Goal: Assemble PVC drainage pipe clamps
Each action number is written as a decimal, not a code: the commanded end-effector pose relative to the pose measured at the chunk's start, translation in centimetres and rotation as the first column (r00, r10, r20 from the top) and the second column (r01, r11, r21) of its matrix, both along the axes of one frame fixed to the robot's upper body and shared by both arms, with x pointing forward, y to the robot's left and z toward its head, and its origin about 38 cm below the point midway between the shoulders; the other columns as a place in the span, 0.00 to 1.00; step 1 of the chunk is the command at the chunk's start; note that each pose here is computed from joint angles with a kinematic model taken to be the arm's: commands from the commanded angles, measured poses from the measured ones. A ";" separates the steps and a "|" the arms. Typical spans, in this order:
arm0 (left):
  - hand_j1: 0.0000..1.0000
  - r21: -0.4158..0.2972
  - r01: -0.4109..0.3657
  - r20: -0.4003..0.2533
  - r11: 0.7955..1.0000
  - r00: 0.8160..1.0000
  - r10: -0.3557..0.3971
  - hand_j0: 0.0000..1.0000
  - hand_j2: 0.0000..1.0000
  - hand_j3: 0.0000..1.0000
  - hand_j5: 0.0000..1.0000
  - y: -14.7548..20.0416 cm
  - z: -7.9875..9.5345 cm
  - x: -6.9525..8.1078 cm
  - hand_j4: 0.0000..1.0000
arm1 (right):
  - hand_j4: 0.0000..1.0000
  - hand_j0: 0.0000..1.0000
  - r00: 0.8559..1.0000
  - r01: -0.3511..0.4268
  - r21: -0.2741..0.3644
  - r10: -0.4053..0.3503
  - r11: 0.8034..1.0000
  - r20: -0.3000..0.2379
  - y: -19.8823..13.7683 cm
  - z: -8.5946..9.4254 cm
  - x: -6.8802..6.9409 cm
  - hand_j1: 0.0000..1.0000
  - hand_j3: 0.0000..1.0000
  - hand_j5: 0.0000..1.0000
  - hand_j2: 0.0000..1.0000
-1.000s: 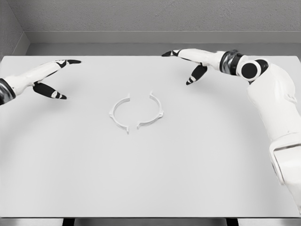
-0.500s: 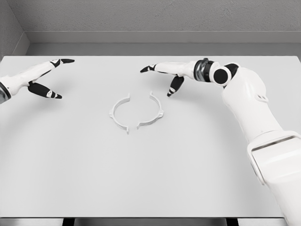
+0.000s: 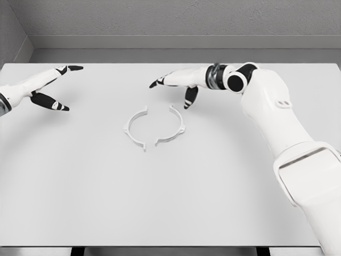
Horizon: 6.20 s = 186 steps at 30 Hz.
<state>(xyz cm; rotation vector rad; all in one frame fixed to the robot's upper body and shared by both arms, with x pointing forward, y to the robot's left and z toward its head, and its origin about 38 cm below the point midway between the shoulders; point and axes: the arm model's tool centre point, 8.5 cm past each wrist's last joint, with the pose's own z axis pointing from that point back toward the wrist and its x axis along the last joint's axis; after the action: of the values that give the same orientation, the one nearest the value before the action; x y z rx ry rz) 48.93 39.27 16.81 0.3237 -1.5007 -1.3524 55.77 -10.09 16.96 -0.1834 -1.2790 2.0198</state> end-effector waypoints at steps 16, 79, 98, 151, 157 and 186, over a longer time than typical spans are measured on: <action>1.00 -0.003 -0.004 0.008 1.000 1.000 0.004 1.00 1.00 1.00 1.00 0.2 0.5 0.2 1.00 | 1.00 1.00 0.999 -0.036 -0.021 0.036 0.999 -0.009 1.7 -0.5 -0.5 1.00 1.00 1.00 1.00; 1.00 -0.007 -0.002 0.006 1.000 1.000 0.002 1.00 1.00 1.00 1.00 0.0 0.4 0.2 1.00 | 1.00 1.00 0.998 -0.055 -0.033 0.055 0.998 -0.010 2.3 -0.3 -0.6 1.00 1.00 1.00 1.00; 1.00 -0.010 -0.001 0.005 1.000 1.000 0.001 1.00 1.00 1.00 1.00 -0.1 0.3 0.2 1.00 | 1.00 1.00 0.990 -0.133 -0.051 0.135 0.990 0.051 4.5 1.2 -1.3 1.00 1.00 1.00 1.00; 1.00 -0.090 0.202 -0.026 0.975 0.978 -0.205 1.00 1.00 1.00 1.00 -11.0 -4.1 -0.7 1.00 | 1.00 1.00 0.961 0.255 0.447 -0.278 0.858 -0.015 -15.8 2.6 -1.2 1.00 1.00 1.00 1.00; 1.00 -0.100 0.210 -0.041 0.972 0.976 -0.215 1.00 1.00 1.00 1.00 -11.9 -4.7 -0.7 1.00 | 1.00 1.00 0.968 0.231 0.425 -0.252 0.875 -0.008 -14.7 2.6 -1.2 1.00 1.00 1.00 1.00; 1.00 -0.133 0.247 -0.039 0.960 0.966 -0.254 1.00 1.00 1.00 1.00 -14.6 -5.2 -0.7 1.00 | 1.00 1.00 0.978 0.185 0.396 -0.209 0.900 0.017 -13.2 3.1 -1.2 1.00 1.00 1.00 1.00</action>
<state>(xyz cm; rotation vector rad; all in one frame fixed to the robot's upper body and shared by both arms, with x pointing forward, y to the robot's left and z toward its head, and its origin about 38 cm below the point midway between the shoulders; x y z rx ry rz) 48.17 24.86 11.60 0.0205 -1.6058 -1.4526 54.59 -23.34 19.91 -0.1765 -1.5970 1.5685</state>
